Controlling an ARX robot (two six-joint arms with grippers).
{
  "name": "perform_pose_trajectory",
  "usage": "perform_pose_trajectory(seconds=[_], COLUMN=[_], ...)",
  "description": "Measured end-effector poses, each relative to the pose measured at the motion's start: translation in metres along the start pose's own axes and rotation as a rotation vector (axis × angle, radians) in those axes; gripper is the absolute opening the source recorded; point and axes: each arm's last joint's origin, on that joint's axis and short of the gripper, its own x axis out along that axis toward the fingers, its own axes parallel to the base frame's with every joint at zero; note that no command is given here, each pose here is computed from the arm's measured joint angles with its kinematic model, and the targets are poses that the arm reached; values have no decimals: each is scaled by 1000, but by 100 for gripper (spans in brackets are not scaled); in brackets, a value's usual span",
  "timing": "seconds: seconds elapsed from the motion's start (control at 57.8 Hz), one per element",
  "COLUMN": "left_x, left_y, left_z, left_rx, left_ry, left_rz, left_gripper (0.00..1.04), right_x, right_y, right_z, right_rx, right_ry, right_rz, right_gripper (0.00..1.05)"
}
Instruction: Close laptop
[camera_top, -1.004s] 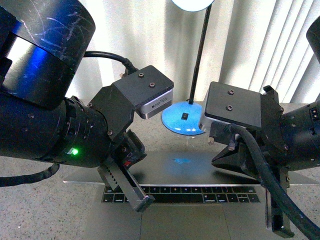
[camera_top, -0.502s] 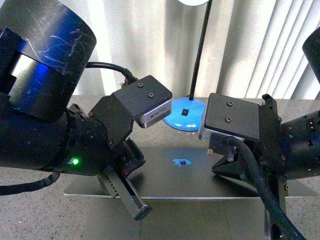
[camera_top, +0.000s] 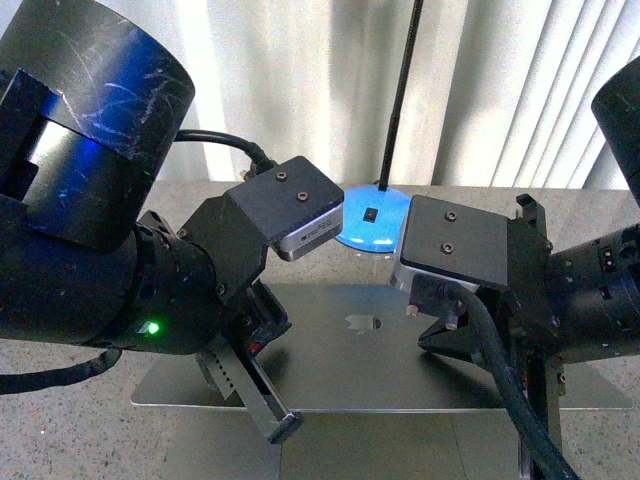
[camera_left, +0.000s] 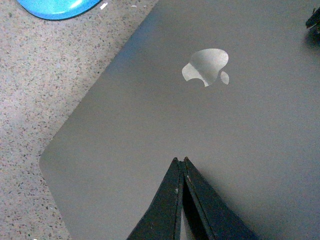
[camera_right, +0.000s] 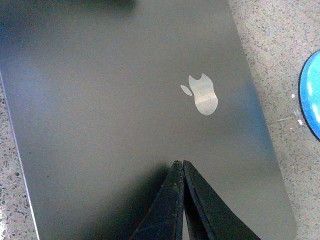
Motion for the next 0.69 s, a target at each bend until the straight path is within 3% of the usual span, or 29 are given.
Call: perform_pose_trajectory(seconds=[0.693], left_x=[17], left_y=[-11], left_z=[-23], left_rx=[-30], left_ry=[26], left_rz=[-50], left_gripper=[4], right_x=[17], right_y=[9], right_z=[-15], right_rx=[23], right_ry=[30], right_rz=[39], right_gripper=[3])
